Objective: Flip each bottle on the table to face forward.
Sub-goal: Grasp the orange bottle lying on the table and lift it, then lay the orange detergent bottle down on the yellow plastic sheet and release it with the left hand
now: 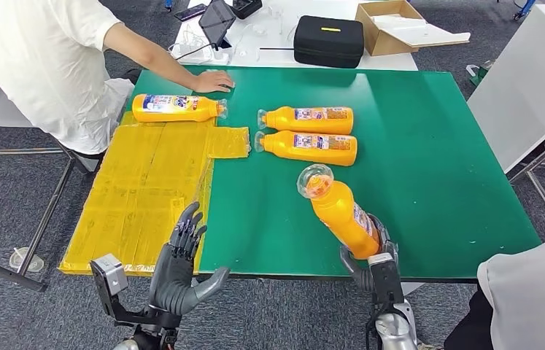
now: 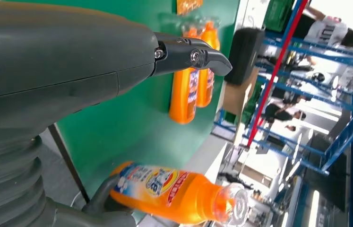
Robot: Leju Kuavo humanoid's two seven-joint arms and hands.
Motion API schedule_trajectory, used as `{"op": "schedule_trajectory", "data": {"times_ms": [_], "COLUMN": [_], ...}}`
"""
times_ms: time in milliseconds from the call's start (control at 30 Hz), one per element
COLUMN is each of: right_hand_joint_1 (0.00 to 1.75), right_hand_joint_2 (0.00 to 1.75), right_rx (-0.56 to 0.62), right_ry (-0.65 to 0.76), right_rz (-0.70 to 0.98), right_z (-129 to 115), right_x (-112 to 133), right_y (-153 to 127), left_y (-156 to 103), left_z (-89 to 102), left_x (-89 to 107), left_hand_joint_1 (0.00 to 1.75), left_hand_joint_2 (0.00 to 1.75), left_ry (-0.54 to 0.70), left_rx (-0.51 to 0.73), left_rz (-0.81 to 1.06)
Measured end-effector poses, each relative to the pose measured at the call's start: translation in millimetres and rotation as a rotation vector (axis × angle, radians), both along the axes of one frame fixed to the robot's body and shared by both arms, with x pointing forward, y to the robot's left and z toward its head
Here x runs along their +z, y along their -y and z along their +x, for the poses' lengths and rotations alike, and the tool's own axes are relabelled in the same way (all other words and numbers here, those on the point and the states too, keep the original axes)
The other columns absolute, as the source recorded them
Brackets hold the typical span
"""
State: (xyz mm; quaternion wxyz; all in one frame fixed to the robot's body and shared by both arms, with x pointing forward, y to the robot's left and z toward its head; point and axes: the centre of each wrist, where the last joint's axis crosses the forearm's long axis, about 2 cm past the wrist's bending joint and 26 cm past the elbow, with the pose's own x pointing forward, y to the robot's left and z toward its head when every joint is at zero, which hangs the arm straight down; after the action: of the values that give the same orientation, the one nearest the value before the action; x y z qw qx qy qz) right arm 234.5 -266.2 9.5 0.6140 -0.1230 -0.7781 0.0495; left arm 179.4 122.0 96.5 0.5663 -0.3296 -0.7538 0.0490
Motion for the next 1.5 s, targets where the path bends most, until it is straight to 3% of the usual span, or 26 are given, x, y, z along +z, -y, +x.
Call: {"op": "schedule_trajectory", "data": {"times_ms": [300, 433, 967, 1300, 1500], "right_hand_joint_1": [1.75, 1.75, 1.75, 1.75, 1.74], "right_hand_joint_2": [1.75, 1.75, 1.75, 1.75, 1.75], "right_rx": [0.285, 0.352, 0.481, 0.523, 0.505], "right_ry": [0.051, 0.069, 0.086, 0.062, 0.061], "right_rz": [-0.043, -0.053, -0.067, -0.037, -0.043], "right_z": [22, 27, 31, 33, 32], "right_x": [21, 28, 35, 28, 26], "right_y": [-52, -69, -92, -103, -109], "left_y": [14, 20, 35, 48, 52], "left_z": [17.9, 18.8, 35.7, 46.2, 47.6], "left_x": [-9.7, -15.8, -14.3, 11.0, 22.9], "left_hand_joint_1": [0.0, 0.0, 0.0, 0.0, 0.0], "left_hand_joint_2": [1.75, 1.75, 1.75, 1.75, 1.75], "left_ry": [-0.071, -0.086, -0.022, -0.002, -0.064], "left_rx": [-0.118, -0.142, -0.119, -0.084, -0.114], "left_rz": [0.126, 0.153, 0.261, 0.079, -0.07]}}
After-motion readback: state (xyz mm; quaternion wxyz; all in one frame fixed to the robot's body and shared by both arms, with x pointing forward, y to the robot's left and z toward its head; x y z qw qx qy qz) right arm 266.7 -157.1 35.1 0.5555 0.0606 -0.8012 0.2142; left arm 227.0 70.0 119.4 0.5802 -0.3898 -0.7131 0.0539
